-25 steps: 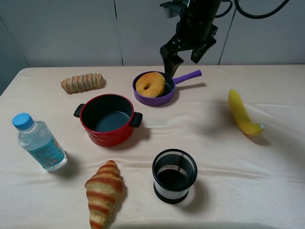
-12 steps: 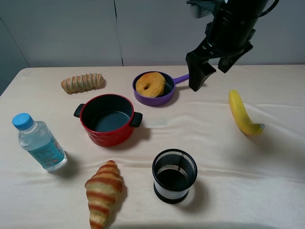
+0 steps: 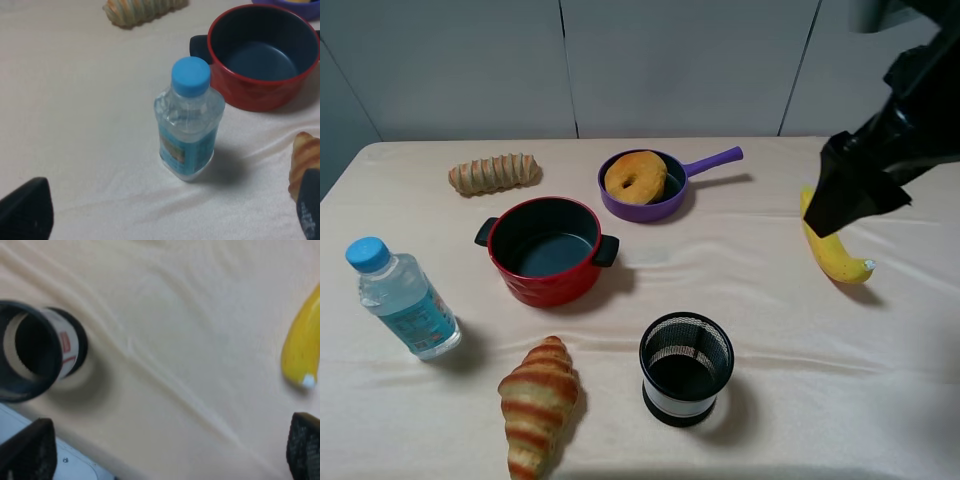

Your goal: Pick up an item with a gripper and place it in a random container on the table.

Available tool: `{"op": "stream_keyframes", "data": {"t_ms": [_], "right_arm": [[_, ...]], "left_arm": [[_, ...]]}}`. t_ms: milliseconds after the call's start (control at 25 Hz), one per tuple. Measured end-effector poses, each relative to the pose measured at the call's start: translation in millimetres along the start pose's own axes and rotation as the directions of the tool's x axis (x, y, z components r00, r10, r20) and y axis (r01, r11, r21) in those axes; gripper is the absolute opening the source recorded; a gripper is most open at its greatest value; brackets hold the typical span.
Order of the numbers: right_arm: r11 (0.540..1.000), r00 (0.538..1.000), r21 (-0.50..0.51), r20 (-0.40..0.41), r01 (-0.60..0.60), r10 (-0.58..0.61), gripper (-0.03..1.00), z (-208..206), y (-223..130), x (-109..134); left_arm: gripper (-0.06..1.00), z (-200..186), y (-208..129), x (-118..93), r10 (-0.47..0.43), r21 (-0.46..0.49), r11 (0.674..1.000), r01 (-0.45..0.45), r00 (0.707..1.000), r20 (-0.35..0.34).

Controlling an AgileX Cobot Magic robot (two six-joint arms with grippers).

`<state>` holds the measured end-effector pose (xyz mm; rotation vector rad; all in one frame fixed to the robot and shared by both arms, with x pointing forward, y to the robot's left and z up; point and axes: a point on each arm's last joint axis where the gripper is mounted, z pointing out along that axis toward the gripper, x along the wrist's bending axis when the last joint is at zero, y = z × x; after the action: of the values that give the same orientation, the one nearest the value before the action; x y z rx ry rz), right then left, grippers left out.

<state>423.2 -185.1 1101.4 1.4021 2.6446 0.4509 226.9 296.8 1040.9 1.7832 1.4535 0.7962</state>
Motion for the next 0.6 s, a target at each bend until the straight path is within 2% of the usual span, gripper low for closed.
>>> {"op": "stream_keyframes", "data": {"t_ms": [200,440,600], "right_arm": [[0.994,1.0,-0.111,0.02,-0.003,0.005,0.69,-27,-48,3],[0.963,0.998,-0.269,0.061,0.015,0.001,0.69,-52,-104,5],[0.94,0.992,-0.337,0.088,-0.052,0.087,0.69,-51,-138,1]], "left_arm": [[0.99,0,0,0,0.0,0.0,1.0,0.0,1.0,0.0],[0.99,0,0,0,0.0,0.0,1.0,0.0,1.0,0.0],[0.99,0,0,0,0.0,0.0,1.0,0.0,1.0,0.0]]}}
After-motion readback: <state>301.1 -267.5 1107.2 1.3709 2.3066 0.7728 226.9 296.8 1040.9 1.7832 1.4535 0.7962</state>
